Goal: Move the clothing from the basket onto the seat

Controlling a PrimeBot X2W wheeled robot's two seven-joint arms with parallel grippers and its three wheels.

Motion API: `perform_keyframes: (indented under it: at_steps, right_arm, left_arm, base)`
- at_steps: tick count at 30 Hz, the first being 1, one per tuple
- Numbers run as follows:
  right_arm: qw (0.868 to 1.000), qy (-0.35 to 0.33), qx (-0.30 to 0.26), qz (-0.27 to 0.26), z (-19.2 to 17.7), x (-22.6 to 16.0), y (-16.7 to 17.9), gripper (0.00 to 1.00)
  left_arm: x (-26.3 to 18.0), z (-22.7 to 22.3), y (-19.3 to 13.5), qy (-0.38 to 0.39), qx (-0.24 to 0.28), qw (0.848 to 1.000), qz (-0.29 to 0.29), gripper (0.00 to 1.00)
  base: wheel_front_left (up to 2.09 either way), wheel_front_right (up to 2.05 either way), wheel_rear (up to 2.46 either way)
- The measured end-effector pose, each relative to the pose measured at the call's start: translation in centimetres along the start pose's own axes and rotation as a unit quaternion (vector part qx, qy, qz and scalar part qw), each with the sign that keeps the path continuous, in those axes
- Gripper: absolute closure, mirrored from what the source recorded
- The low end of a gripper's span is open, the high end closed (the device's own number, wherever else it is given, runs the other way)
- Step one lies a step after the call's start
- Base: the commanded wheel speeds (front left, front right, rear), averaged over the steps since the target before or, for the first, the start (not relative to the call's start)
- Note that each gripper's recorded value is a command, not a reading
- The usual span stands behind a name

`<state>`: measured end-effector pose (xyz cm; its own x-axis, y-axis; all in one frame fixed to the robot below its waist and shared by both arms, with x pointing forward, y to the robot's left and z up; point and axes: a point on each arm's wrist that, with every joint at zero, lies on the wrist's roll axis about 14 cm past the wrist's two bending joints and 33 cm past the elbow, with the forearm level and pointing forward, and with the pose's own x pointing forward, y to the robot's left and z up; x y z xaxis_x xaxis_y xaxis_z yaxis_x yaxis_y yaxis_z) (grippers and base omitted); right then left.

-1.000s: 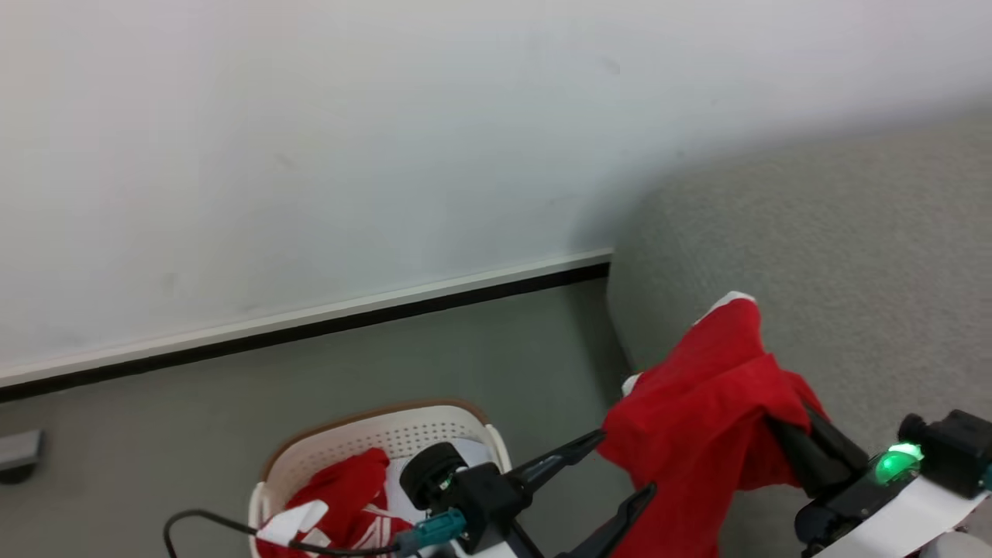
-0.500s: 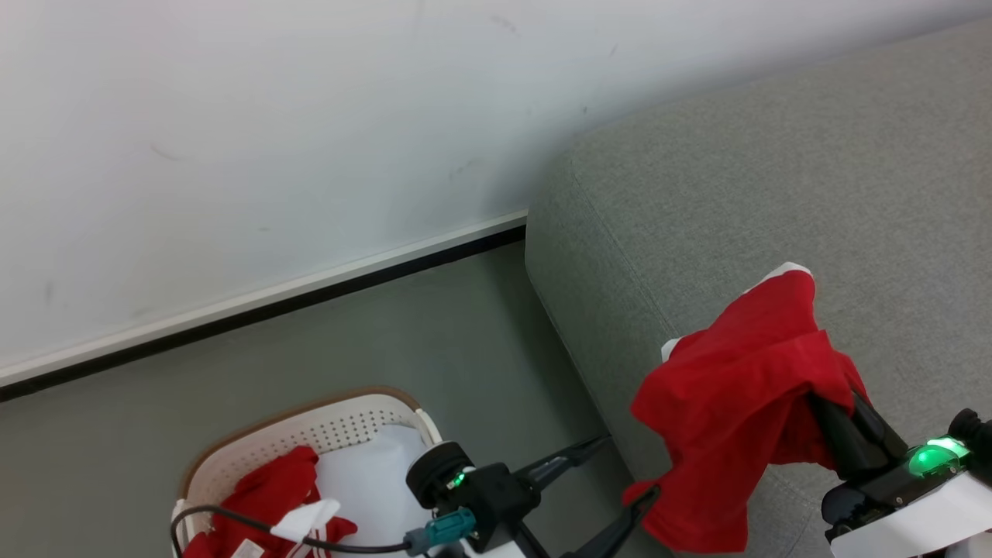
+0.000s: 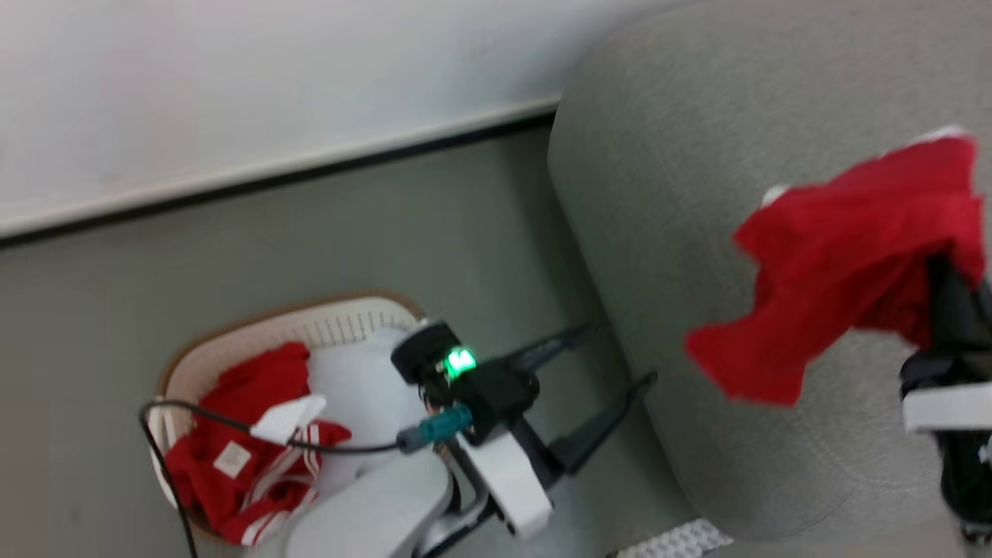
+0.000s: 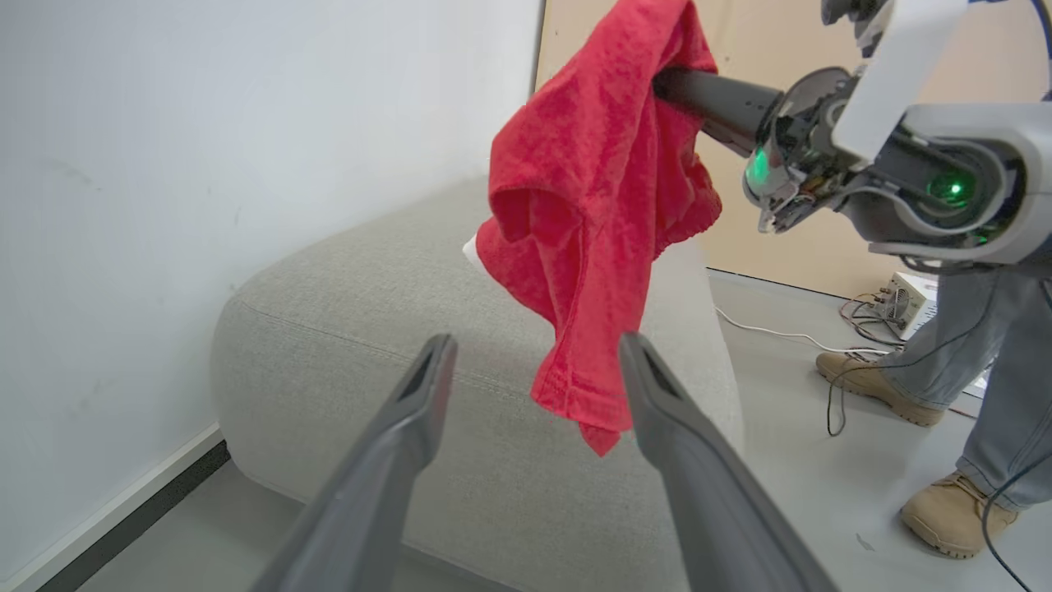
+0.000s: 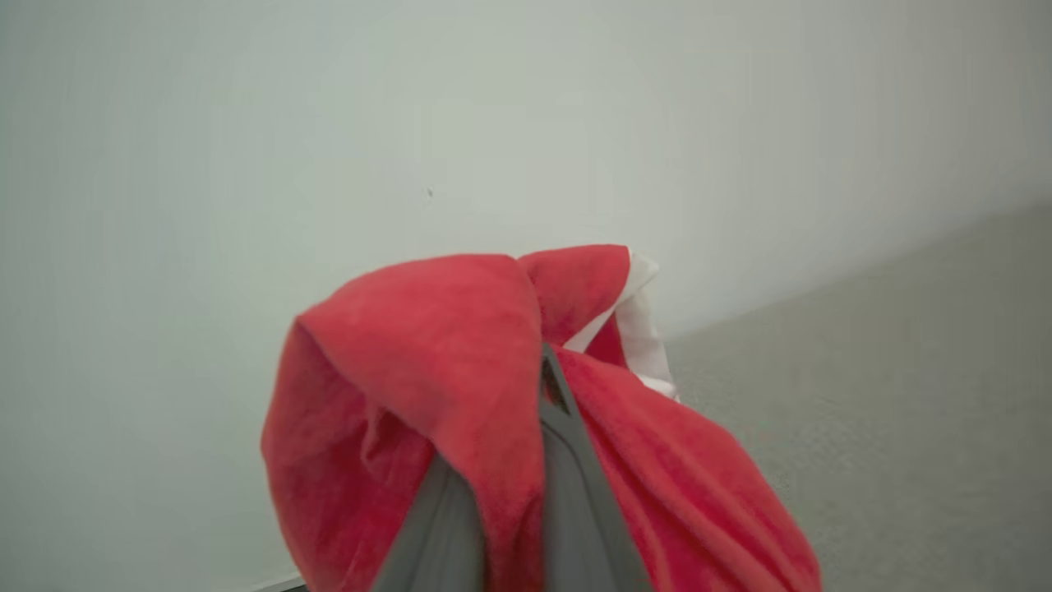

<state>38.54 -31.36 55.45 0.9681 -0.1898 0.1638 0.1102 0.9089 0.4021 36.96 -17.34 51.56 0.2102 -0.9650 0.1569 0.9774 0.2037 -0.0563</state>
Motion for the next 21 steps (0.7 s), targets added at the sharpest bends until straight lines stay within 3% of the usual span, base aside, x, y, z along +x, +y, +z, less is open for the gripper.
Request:
perform_keyframes:
  at_steps: [10, 12, 15, 21]
  right_arm:
    - [0.997, -0.034, -0.040, -0.057, -0.9, 13.3, -4.9, 1.00]
    - [0.997, -0.036, -0.047, -0.059, -0.8, 14.6, -5.3, 1.00]
    - [0.992, -0.067, -0.078, -0.074, 1.3, 20.1, -6.8, 1.00]
    - [0.982, -0.095, -0.116, -0.116, 3.1, 25.2, -9.4, 1.00]
  left_arm:
    - [-1.7, -5.8, 8.8, 0.020, -0.028, 0.997, 0.064, 0.00]
    - [-2.0, -6.5, 9.3, 0.023, -0.032, 0.997, 0.071, 0.00]
    - [-3.6, -9.0, 10.9, 0.039, -0.048, 0.994, 0.093, 0.00]
    - [-6.6, -12.1, 12.5, 0.069, -0.059, 0.987, 0.133, 0.00]
  base:
    - [0.00, 0.00, 0.00]
    - [0.00, 0.00, 0.00]
    - [0.00, 0.00, 0.00]
    - [0.00, 0.00, 0.00]
